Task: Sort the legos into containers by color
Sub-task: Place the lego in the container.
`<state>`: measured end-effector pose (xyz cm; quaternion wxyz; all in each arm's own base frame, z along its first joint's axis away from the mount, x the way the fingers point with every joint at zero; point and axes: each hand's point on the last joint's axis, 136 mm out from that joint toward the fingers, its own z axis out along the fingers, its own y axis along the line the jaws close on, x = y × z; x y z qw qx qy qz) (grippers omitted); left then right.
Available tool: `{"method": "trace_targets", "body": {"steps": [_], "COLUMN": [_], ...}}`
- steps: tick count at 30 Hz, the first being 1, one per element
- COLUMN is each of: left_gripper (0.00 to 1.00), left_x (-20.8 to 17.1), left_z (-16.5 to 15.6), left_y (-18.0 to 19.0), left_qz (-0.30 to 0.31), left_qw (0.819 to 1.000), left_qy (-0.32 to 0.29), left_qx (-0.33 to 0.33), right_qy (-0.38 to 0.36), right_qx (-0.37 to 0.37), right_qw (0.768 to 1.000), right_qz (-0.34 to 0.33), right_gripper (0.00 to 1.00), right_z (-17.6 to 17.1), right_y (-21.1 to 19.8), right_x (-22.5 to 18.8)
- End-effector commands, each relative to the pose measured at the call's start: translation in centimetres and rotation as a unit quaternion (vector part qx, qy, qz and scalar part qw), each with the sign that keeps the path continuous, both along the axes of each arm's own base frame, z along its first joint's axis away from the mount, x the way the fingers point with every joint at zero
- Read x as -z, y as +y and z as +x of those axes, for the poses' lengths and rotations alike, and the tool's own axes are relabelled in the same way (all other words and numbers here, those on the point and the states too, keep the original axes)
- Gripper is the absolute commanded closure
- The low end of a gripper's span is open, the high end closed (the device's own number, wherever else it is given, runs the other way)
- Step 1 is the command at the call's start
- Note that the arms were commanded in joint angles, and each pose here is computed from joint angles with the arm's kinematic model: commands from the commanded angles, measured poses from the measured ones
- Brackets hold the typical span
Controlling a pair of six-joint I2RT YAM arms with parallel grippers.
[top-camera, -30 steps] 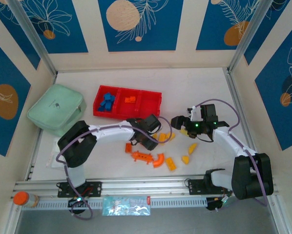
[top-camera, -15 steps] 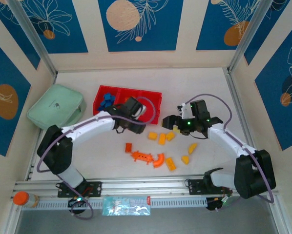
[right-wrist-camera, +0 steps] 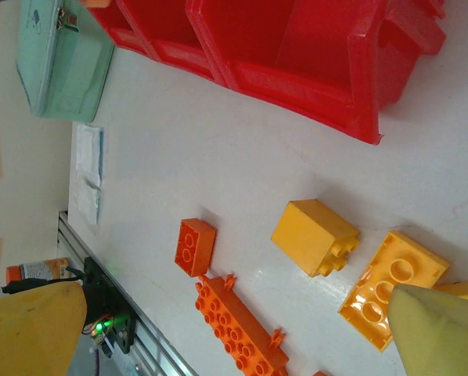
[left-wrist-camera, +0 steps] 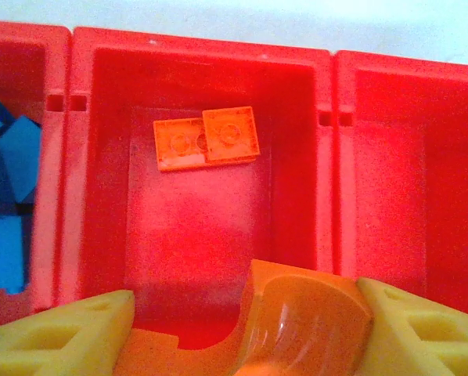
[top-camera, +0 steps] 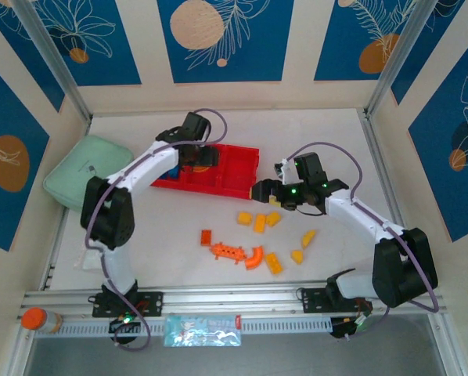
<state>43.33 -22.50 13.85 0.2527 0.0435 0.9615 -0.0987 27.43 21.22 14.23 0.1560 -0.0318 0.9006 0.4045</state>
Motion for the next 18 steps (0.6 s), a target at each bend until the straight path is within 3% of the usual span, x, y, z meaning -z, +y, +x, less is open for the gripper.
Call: {"method": "trace_targets", "body": {"steps": [1, 8, 18], "left_gripper": [0.36, 0.29, 0.16], "left_x": [0.8, 3.4, 1.4], "left_z": [1.2, 2.1, 2.0], "left_y": [-0.1, 0.2, 0.6], "left_qz": [-0.009, 0.011, 0.012], "left_qw": [0.999, 0.995, 0.996], "left_qy": [0.024, 0.050, 0.029], "left_qx": [-0.045, -0.087, -0.086], "right_qy": [-0.005, -0.003, 0.000], "right_qx": [0.000, 0.002, 0.000], "right_qw": [1.000, 1.000, 1.000], "right_qz": [0.000, 0.004, 0.016], "right_gripper": [0.01, 0.01, 0.01], "right_z": [0.5, 0.7, 1.1], "right_y": [0.1, -0.1, 0.2], "right_x": [-0.7, -0.6, -0.8]}}
